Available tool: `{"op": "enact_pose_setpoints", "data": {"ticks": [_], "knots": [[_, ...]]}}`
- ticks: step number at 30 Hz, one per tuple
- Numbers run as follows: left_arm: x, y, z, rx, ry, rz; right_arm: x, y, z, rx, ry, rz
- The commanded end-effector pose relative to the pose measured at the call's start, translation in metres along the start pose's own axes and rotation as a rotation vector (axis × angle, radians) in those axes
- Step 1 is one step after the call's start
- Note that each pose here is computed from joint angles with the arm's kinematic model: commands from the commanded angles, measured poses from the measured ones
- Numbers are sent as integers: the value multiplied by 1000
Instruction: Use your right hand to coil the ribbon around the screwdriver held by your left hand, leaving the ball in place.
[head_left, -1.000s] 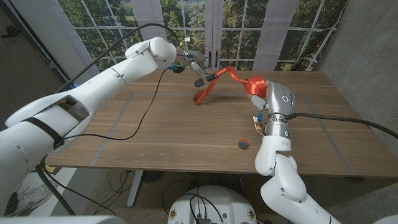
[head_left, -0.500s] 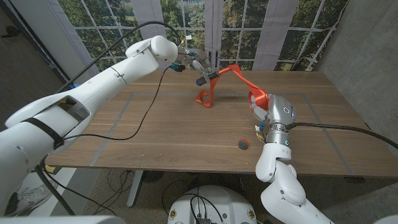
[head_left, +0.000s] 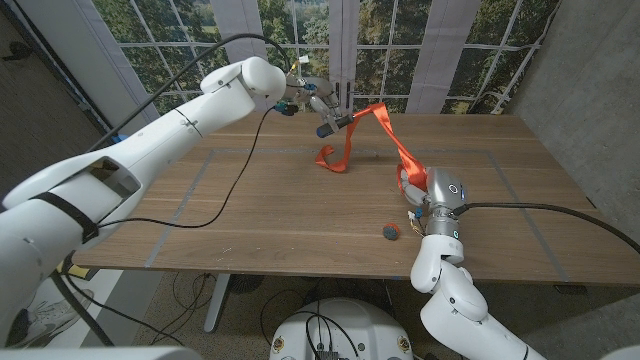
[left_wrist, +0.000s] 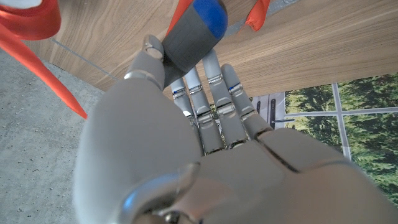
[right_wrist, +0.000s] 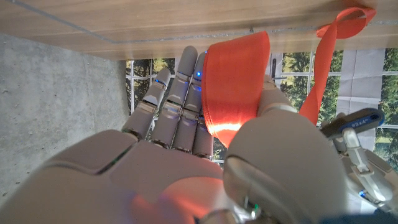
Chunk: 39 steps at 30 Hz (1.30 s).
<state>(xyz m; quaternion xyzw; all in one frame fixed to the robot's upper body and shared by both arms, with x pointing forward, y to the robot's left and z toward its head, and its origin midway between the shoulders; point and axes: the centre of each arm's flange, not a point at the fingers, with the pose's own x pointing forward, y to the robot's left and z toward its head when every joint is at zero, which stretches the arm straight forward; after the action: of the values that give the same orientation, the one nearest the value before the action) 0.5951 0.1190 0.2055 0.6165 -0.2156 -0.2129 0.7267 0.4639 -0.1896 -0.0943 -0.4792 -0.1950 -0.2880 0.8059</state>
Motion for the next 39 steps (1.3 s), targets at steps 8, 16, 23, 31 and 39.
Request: {"op": "enact_pose_setpoints", "data": {"ticks": [8, 16, 23, 31, 39], "knots": [[-16, -6, 7, -10, -15, -4, 38, 31, 6, -39, -52, 75], [-25, -9, 5, -19, -25, -2, 64, 38, 20, -61, -88, 71], [-30, -11, 1, -43, -40, 16, 86, 38, 32, -89, -105, 39], [-34, -13, -7, -83, -60, 49, 104, 39, 42, -150, -112, 23], [-39, -13, -9, -109, -88, 113, 115, 47, 59, -236, -145, 3]]}}
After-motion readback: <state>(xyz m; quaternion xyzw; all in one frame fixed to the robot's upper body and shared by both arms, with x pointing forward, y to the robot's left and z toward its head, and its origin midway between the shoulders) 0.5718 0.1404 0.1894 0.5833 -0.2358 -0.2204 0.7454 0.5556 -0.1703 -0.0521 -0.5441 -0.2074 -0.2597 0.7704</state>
